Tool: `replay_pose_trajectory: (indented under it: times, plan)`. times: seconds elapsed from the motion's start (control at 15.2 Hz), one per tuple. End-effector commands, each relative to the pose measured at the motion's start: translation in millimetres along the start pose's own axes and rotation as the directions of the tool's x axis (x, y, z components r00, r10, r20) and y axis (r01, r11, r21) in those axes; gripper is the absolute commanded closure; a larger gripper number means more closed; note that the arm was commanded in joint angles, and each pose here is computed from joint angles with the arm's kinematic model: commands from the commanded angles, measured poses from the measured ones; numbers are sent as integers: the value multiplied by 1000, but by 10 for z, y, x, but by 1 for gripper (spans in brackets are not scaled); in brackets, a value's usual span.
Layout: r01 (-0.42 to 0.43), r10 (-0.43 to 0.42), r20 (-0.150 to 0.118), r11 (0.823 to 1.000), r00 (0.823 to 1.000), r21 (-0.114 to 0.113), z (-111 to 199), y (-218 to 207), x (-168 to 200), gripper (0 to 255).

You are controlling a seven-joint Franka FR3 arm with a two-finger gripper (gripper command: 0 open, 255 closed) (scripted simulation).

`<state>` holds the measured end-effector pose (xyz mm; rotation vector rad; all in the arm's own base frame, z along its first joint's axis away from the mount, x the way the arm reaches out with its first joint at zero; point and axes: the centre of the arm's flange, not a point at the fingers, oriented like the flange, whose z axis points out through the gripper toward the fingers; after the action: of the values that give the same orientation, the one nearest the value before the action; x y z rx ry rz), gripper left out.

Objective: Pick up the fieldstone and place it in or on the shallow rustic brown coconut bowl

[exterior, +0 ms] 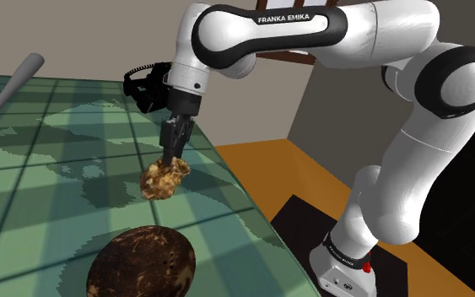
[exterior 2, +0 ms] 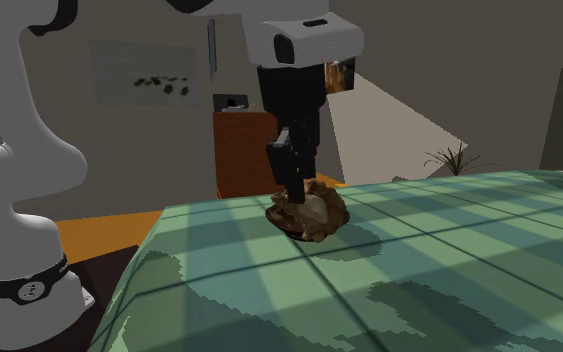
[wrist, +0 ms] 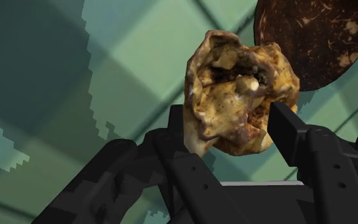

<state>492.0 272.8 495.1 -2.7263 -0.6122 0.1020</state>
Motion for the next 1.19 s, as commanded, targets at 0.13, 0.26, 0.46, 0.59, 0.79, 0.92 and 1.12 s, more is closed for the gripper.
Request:
replay_pose_trajectory:
  times: [0.13,0.26,0.46,0.59,0.79,0.92,1.12]
  plan:
    - [0,0,0,1000,1000,0,-112,-178,-68,255]
    - [0,0,0,1000,1000,0,-67,-413,-179,255]
    - [0,0,0,1000,1000,0,0,-766,-345,255]
    - [0,0,0,1000,1000,0,44,-1002,-456,255]
    - [0,0,0,1000,1000,0,111,-1354,-623,255]
    - [0,0,0,1000,1000,0,156,-1590,-734,255]
    - [0,0,0,1000,1000,0,258,-1847,-864,255]
